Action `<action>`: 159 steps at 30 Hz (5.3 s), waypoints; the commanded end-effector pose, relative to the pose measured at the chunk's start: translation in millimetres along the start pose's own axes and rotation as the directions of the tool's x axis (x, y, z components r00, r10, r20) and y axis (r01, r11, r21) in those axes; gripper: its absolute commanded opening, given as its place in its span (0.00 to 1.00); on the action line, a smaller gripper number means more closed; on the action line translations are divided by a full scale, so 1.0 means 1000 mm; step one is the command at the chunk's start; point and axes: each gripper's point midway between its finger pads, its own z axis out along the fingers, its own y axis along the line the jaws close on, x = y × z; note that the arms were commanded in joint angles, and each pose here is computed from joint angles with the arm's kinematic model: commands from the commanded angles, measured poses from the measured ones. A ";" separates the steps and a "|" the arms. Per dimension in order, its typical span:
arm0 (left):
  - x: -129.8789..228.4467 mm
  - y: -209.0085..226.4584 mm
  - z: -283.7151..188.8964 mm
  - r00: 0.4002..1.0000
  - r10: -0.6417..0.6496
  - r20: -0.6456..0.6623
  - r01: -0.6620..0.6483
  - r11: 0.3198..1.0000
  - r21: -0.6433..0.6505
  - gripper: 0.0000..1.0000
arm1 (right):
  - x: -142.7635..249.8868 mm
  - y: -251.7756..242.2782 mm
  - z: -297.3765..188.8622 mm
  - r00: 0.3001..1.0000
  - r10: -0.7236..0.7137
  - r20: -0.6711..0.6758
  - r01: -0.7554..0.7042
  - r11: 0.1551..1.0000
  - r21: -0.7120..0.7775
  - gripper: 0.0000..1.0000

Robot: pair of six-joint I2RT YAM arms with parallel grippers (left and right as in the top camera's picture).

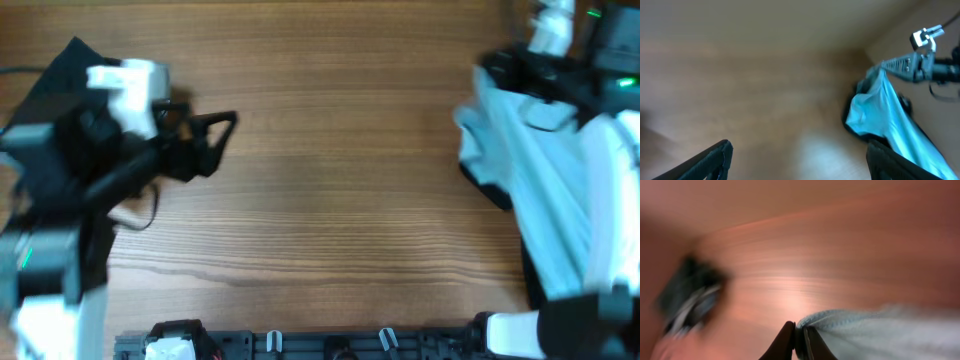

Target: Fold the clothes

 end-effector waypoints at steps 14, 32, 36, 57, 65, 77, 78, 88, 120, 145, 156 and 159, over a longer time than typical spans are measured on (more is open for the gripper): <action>-0.028 -0.004 -0.090 0.981 0.073 0.182 -0.023 0.964 -0.265 0.94 | 0.106 0.187 0.062 0.962 -0.177 -0.208 0.180 0.984 -0.004 0.73; 0.224 0.102 0.270 0.633 0.034 -0.773 -0.111 0.993 -0.047 0.87 | 0.022 0.041 -0.031 0.987 0.154 0.037 -0.159 0.953 0.258 0.73; 0.250 0.094 0.282 0.602 0.028 -0.798 -0.041 0.999 0.005 0.82 | 0.027 0.038 -0.032 0.990 0.143 0.018 -0.143 0.951 0.275 0.73; 0.132 0.302 0.204 0.741 -0.507 -0.440 0.258 0.820 -0.510 0.27 | 0.067 -0.034 -0.015 0.965 0.236 -0.111 -0.131 0.806 0.577 0.64; 0.083 0.236 0.187 0.810 -0.373 -0.452 0.180 0.892 -0.414 0.56 | 0.163 -0.154 0.064 0.755 0.581 -0.304 -0.135 0.592 0.794 0.04; 0.074 0.098 0.186 0.818 -0.079 -0.570 -0.031 0.983 -0.181 0.82 | 0.200 -0.341 -0.005 0.541 0.834 0.113 -0.487 0.200 0.850 0.04; 0.079 0.093 0.185 0.805 -0.080 -0.588 -0.030 0.984 -0.176 0.82 | 0.202 -0.359 -0.026 0.511 0.843 0.169 -0.531 0.154 0.833 0.04; 0.088 0.087 0.181 0.778 -0.062 -0.625 -0.046 0.987 -0.156 0.84 | 0.074 -0.202 -0.001 0.825 0.543 -0.157 -0.457 0.804 0.381 0.54; 0.098 0.085 0.173 0.747 -0.087 -0.659 -0.031 0.986 -0.166 0.88 | 0.021 -0.151 0.128 0.945 0.319 -0.075 -0.288 0.918 0.273 0.62; 0.093 0.086 0.177 0.764 -0.074 -0.641 -0.039 0.986 -0.160 0.90 | 0.075 -0.164 0.191 0.961 0.100 -0.258 -0.026 0.961 0.276 0.04; 0.097 0.086 0.173 0.749 -0.086 -0.657 -0.032 0.986 -0.166 0.92 | -0.036 -0.185 0.155 0.994 0.090 0.066 -0.106 0.945 0.310 1.00; 0.107 0.081 0.158 0.709 -0.116 -0.696 -0.015 0.984 -0.180 0.93 | -0.001 -0.173 0.136 0.987 0.134 -0.092 -0.096 0.938 0.333 1.00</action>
